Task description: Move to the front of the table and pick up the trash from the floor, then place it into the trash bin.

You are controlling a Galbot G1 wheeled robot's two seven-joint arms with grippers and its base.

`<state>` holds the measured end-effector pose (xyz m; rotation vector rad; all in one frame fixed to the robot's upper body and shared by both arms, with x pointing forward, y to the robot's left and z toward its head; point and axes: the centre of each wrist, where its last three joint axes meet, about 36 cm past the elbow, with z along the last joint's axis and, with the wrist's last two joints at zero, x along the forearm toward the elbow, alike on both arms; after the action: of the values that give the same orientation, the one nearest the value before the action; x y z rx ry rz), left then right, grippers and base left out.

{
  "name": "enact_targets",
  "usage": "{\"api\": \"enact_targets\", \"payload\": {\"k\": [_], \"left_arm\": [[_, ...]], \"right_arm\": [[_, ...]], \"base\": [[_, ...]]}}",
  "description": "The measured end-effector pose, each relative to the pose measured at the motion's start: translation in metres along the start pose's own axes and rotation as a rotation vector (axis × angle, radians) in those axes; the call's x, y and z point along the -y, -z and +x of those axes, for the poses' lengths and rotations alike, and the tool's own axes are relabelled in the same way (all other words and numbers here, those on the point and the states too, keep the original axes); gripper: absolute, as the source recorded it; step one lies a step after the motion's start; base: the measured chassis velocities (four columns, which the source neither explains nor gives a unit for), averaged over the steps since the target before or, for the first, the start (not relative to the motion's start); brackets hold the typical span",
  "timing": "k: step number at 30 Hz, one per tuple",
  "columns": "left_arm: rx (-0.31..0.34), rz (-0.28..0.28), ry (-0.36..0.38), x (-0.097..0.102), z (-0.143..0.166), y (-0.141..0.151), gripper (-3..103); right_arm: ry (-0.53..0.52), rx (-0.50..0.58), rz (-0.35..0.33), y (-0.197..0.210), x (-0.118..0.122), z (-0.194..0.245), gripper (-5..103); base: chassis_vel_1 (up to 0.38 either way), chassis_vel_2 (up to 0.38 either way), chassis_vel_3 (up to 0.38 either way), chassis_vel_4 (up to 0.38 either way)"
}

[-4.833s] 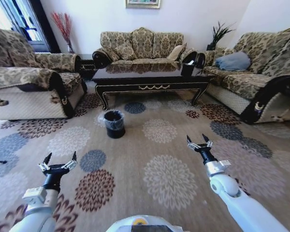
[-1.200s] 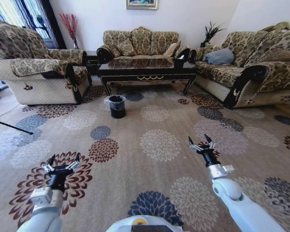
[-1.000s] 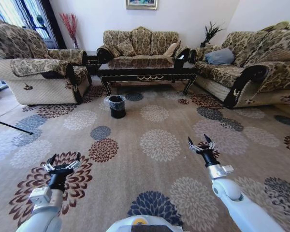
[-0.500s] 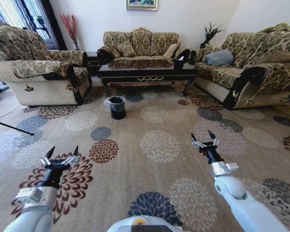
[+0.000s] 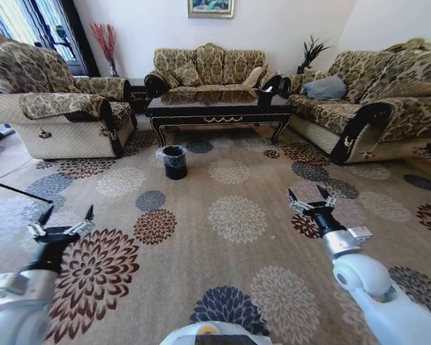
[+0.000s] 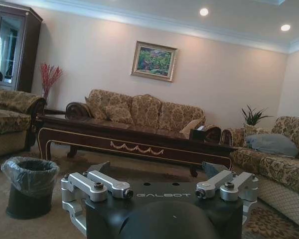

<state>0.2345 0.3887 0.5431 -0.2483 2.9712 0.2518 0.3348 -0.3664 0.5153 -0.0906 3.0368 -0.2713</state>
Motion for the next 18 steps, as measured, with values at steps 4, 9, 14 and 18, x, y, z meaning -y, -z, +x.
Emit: {"api": "enact_targets", "payload": {"k": [4, 9, 14, 18], "left_arm": [[0.005, 0.001, 0.002, -0.009, -0.005, 0.002, 100], [0.000, 0.014, 0.008, -0.017, -0.010, 0.000, 100], [0.002, 0.008, 0.017, -0.027, -0.015, -0.001, 100], [0.010, 0.006, 0.028, -0.037, -0.019, 0.000, 100]], "right_arm": [[0.034, 0.004, 0.025, 0.007, 0.008, 0.002, 100], [0.058, 0.017, 0.046, 0.014, 0.023, 0.003, 100], [0.034, 0.021, 0.025, 0.020, 0.035, 0.004, 100], [0.027, 0.021, 0.015, 0.022, 0.038, 0.008, 100]], "base": [[0.000, 0.000, 0.000, 0.000], [0.000, 0.000, 0.000, 0.000], [0.000, 0.000, 0.000, 0.000], [0.000, 0.000, 0.000, 0.000]]}}
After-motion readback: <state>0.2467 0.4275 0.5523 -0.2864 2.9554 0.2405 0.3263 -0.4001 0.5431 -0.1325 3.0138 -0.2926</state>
